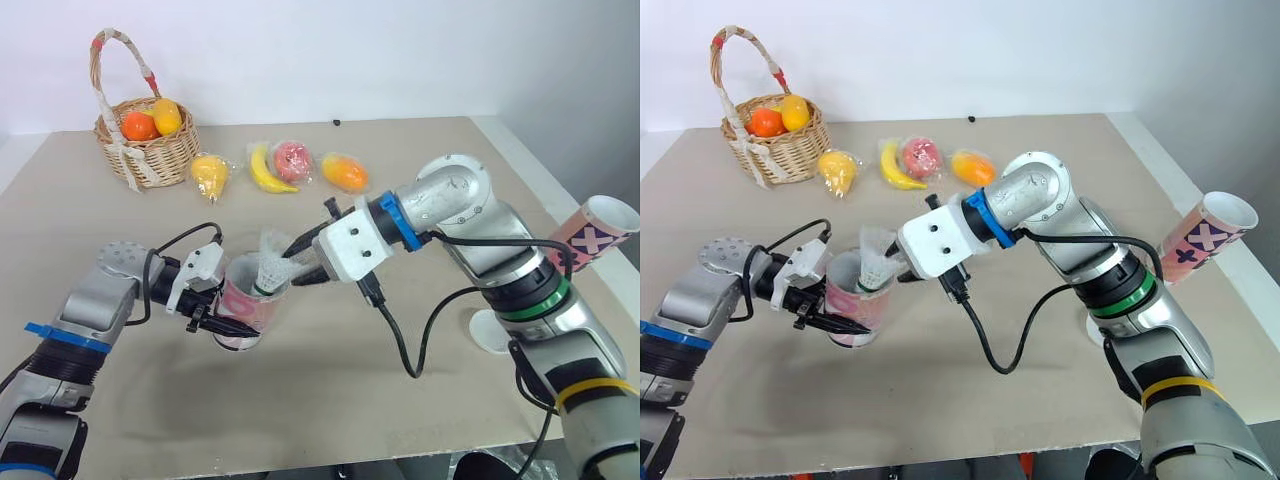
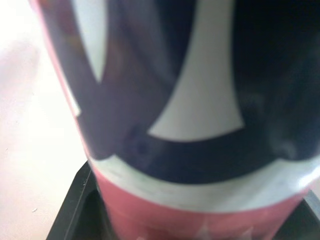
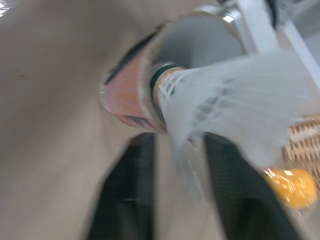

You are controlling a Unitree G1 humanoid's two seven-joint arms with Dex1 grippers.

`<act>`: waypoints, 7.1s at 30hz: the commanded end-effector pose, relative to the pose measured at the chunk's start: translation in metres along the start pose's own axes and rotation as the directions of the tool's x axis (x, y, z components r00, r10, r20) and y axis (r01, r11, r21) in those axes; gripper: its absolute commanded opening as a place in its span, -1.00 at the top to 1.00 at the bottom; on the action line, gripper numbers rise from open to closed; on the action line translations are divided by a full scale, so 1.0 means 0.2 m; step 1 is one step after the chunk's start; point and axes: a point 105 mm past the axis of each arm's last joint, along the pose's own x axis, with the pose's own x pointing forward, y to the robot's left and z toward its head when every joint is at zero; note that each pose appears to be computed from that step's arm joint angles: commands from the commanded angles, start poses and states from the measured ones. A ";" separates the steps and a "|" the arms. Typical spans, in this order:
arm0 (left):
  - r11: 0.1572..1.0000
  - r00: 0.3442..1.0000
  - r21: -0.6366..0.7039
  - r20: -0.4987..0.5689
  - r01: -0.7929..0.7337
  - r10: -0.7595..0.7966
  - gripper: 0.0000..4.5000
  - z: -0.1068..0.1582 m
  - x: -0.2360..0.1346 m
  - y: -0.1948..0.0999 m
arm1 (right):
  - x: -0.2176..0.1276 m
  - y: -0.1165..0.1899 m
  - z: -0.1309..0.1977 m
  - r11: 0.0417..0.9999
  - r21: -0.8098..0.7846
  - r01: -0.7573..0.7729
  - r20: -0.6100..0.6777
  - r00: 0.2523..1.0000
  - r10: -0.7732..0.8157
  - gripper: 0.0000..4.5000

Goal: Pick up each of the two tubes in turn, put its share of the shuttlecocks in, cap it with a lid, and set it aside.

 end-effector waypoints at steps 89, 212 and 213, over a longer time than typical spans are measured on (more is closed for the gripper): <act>1.000 1.000 -0.019 0.003 0.017 -0.017 -0.04 -0.02 0.04 -0.04 | -0.20 0.02 0.04 0.998 0.038 0.041 0.002 0.999 -0.041 0.98; 0.999 0.998 -0.007 -0.062 0.032 -0.032 -0.04 0.01 0.00 0.04 | -0.01 -0.10 0.07 0.992 -0.052 -0.119 0.094 0.988 0.124 0.07; 0.999 0.998 -0.007 -0.062 0.032 -0.033 -0.04 0.01 0.00 0.04 | -0.01 -0.09 0.09 0.992 -0.037 -0.119 0.135 0.983 0.122 -0.13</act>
